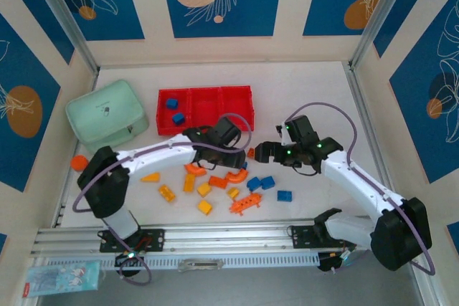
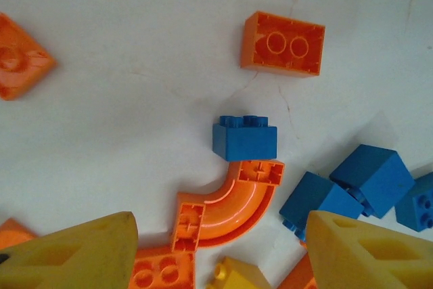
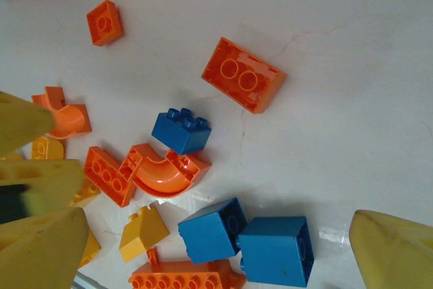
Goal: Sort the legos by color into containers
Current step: Pick up the lego from the center of the table.
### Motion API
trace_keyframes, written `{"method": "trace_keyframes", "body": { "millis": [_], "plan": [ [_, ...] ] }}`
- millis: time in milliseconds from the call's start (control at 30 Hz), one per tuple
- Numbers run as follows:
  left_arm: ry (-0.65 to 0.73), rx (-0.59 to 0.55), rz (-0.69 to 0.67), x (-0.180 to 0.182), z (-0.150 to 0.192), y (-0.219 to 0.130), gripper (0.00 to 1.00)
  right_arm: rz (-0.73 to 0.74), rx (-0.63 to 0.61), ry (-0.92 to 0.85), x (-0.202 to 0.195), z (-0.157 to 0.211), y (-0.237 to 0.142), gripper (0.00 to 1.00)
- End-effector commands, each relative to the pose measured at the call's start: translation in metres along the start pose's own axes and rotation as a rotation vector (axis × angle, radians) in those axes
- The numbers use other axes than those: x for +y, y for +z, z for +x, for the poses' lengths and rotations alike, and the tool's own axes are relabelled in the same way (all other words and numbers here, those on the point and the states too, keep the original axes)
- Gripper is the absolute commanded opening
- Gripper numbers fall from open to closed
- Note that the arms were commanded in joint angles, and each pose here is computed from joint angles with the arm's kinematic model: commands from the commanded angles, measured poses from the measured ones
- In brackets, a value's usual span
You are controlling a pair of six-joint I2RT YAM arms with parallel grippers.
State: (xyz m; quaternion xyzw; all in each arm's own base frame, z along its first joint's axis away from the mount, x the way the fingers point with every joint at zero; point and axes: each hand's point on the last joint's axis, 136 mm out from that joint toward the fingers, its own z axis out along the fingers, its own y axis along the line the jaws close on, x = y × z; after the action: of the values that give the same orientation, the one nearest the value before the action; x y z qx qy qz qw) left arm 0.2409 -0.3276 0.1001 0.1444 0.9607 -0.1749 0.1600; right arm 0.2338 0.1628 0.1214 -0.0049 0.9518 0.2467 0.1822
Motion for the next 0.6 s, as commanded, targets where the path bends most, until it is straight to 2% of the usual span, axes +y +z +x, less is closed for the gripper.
{"method": "trace_keyframes", "body": {
  "millis": [0, 300, 567],
  "plan": [
    [0.004, -0.010, 0.015, -0.019, -0.009, 0.013, 0.66, -0.032, 0.010, 0.013, 0.001, 0.005, -0.006, 0.99],
    [0.039, 0.076, -0.067, -0.015, -0.005, 0.058, 0.61, -0.050, -0.008, 0.028, -0.003, 0.003, -0.009, 0.99],
    [0.050, 0.112, -0.091, -0.012, 0.000, 0.075, 0.49, -0.064, -0.015, 0.032, -0.004, 0.000, -0.007, 0.99]
  ]
}}
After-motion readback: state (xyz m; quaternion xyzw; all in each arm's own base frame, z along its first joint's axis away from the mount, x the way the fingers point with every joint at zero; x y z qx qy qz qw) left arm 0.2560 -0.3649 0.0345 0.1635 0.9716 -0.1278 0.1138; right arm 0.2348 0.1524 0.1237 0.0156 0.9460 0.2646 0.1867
